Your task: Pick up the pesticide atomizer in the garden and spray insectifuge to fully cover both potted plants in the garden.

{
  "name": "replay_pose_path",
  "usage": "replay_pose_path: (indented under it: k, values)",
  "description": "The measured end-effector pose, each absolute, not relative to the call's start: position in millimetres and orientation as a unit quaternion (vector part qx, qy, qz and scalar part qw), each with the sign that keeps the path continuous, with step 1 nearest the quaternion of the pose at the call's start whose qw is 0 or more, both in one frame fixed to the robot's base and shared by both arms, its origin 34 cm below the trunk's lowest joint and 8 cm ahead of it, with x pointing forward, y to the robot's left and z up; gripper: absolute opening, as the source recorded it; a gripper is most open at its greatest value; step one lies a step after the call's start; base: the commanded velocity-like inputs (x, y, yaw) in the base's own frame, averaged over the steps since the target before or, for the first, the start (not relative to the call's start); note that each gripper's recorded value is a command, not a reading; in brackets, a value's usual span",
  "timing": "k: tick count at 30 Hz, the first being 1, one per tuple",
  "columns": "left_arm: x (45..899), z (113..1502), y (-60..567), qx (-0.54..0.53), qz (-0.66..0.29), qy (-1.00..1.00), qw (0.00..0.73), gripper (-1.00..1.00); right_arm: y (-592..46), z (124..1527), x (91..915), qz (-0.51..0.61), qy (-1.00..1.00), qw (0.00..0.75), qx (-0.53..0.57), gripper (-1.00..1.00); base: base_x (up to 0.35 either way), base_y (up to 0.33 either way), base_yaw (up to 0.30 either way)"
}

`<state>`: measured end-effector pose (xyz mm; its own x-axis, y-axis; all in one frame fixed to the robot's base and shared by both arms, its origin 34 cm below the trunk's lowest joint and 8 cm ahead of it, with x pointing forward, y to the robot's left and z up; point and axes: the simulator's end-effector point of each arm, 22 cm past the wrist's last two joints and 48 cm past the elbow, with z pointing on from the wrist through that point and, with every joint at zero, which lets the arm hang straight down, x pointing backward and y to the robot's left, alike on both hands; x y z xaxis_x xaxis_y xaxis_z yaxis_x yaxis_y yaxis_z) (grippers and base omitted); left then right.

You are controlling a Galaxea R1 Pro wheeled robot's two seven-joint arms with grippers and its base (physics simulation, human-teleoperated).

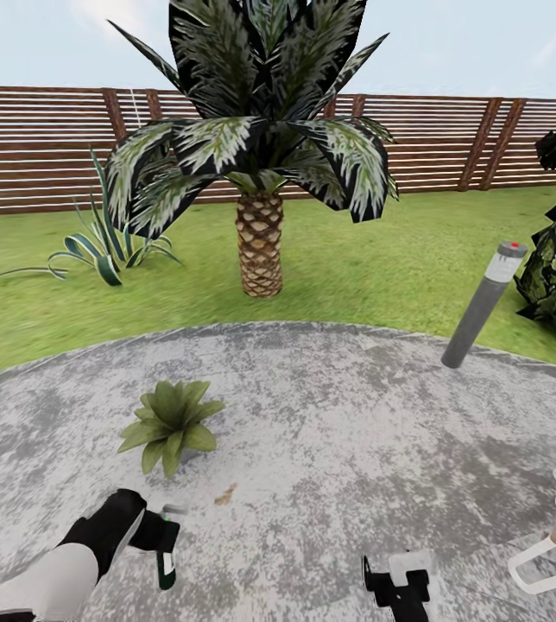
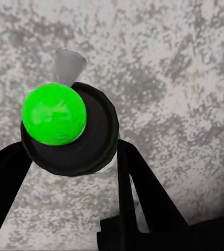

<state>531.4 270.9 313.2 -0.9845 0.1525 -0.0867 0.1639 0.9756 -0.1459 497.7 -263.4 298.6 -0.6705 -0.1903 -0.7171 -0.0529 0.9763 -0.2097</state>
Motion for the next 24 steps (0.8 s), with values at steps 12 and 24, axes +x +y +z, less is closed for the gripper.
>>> replay_pose_path:
  k: [12, 24]
  values:
    - [533.4, 314.2, 274.5, 0.080, -0.072, 0.993, 0.043, -1.00, -262.5, 298.0, 496.5, -0.086, 0.910, 0.400, -0.067, 1.00, 0.220, -0.156, 0.099]
    - [533.8, 314.4, 275.0, 0.081, -0.070, 0.993, 0.044, -1.00, -261.2, 297.2, 494.2, -0.084, 0.911, 0.398, -0.068, 1.00, 0.091, -0.006, 0.115]
